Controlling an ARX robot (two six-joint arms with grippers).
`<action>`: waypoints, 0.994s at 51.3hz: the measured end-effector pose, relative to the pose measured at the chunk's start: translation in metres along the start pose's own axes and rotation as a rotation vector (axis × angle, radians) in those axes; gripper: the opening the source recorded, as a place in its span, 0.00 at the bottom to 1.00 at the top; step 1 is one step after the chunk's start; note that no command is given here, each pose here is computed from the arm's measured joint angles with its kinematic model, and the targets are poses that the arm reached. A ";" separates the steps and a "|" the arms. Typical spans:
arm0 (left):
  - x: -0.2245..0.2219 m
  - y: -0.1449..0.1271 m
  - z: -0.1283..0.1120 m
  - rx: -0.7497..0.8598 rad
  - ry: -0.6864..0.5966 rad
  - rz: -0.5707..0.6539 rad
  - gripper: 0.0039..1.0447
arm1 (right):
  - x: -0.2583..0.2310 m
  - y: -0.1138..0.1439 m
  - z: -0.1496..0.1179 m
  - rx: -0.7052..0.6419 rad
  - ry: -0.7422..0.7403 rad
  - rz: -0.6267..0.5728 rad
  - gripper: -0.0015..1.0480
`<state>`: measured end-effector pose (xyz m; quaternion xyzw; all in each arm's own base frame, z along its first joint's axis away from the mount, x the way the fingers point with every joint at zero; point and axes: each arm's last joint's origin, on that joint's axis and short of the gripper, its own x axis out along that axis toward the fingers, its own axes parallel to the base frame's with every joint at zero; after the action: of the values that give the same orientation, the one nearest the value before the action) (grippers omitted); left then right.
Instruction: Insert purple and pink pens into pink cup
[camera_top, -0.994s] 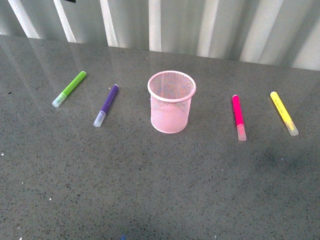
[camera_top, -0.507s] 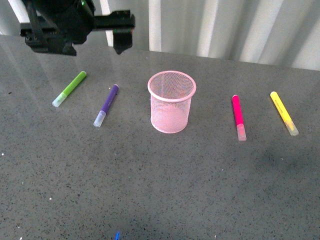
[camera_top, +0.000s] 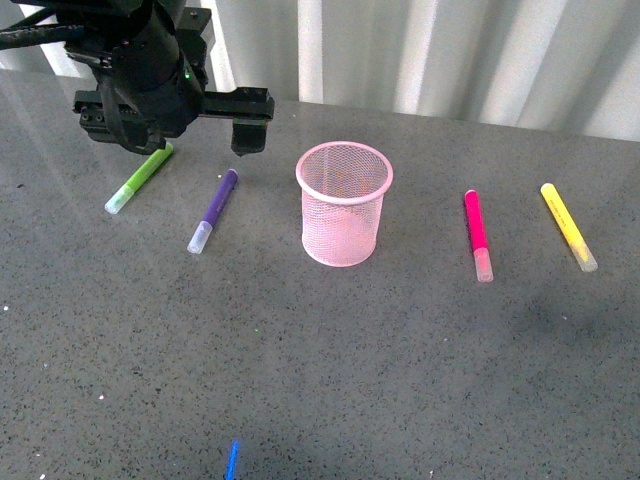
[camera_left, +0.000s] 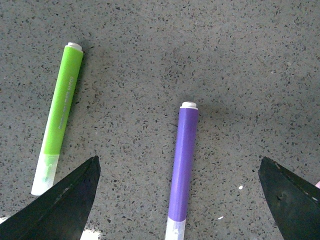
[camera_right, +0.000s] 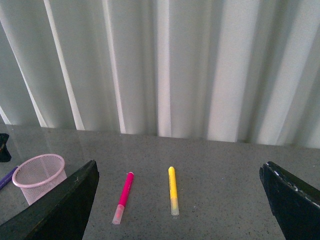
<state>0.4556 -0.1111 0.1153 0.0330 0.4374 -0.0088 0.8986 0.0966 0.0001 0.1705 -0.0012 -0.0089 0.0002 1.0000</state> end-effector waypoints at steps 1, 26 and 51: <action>0.002 -0.001 0.000 0.001 0.001 -0.001 0.94 | 0.000 0.000 0.000 0.000 0.000 0.000 0.93; 0.044 -0.018 -0.012 0.046 0.035 0.011 0.94 | 0.000 0.000 0.000 0.000 0.000 0.000 0.93; 0.066 -0.016 -0.016 0.079 0.021 0.019 0.89 | 0.000 0.000 0.000 0.000 0.000 0.000 0.93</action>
<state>0.4832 -0.1252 0.0527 0.0727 0.4457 -0.0169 0.8921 0.0966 0.0001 0.1705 -0.0012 -0.0089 0.0002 1.0000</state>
